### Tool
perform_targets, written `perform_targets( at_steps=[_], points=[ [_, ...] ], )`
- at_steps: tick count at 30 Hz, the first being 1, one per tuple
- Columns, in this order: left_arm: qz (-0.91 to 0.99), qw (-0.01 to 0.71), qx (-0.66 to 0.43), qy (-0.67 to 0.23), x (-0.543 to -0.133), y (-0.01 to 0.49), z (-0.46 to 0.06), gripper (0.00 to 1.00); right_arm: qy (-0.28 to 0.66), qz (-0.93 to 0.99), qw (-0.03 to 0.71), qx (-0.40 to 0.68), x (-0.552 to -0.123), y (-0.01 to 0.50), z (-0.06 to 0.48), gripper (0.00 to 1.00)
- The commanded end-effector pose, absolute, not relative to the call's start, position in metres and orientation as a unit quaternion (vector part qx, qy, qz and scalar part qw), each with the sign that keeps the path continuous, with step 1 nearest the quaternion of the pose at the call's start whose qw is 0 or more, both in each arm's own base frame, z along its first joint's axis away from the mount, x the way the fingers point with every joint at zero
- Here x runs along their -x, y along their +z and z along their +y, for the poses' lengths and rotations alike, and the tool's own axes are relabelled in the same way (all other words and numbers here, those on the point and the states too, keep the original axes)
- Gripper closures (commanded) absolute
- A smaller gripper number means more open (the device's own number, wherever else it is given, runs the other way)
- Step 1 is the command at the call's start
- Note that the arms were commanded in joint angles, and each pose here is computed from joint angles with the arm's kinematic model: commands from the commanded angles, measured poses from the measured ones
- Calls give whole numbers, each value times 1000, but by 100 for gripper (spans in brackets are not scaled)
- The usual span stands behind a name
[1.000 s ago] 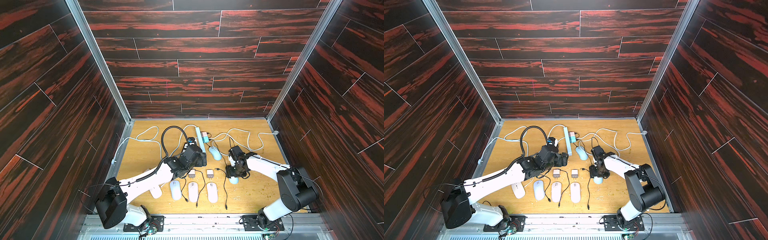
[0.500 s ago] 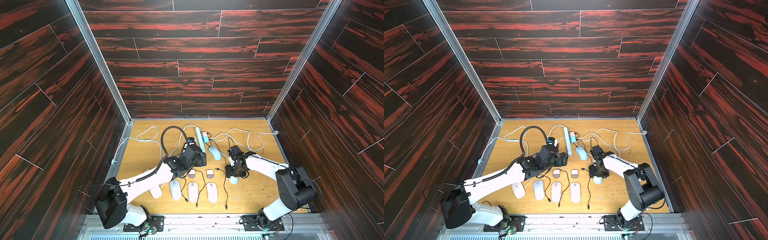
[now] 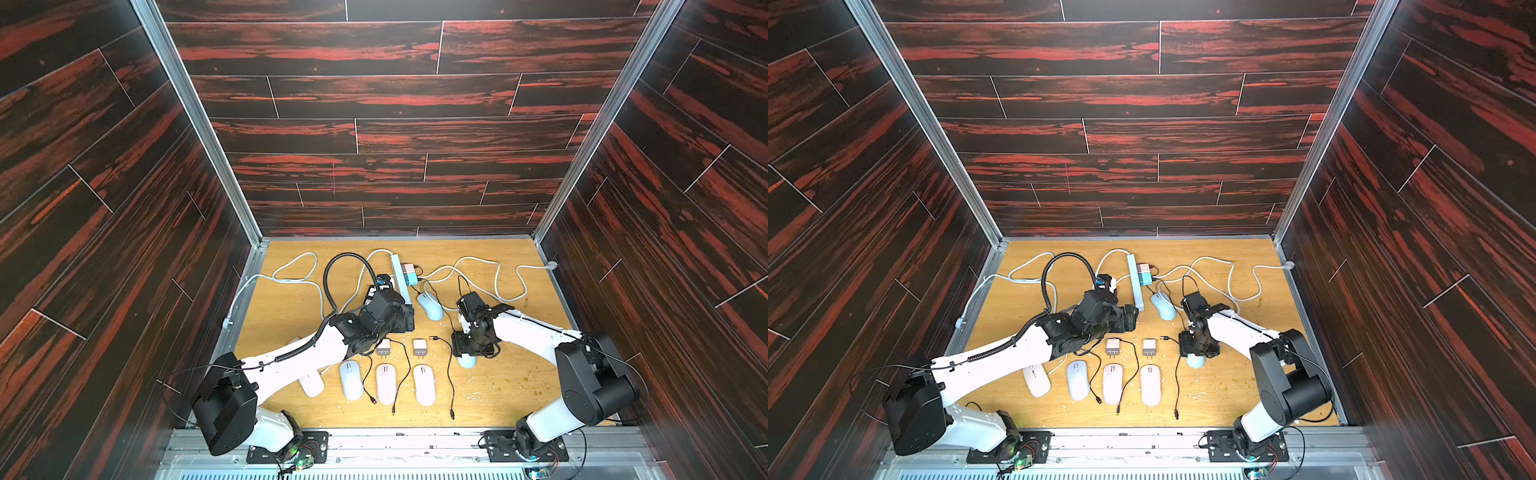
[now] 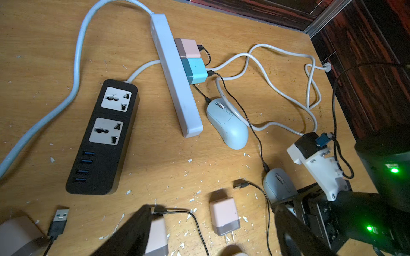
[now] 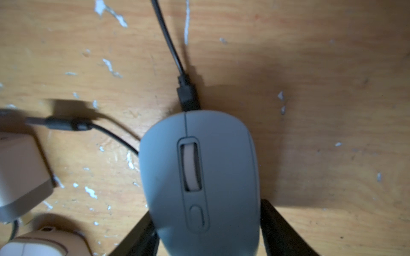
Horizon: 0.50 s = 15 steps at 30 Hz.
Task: Unplug the wireless mouse
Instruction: Pick up the mouse from the center of the board.
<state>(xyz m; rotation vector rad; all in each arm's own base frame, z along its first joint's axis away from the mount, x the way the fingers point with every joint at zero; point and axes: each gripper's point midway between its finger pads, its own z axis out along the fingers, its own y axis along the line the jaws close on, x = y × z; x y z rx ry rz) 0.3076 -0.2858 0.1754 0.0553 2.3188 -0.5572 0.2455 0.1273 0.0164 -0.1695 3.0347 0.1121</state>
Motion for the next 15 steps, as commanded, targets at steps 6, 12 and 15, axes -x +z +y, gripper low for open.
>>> perform_targets(
  at_steps=[6, 12, 15],
  points=[
    [906, 366, -17, -212, -308, 170, -282, 12, 8, 999, 17, 50, -237, 1, 120, 30],
    [907, 366, -15, -210, -308, 169, -282, 13, 20, 998, 37, 54, -241, 8, 123, 38],
    [906, 367, -8, -211, -310, 168, -281, 14, 46, 995, 68, 62, -246, 24, 131, 44]
  ],
)
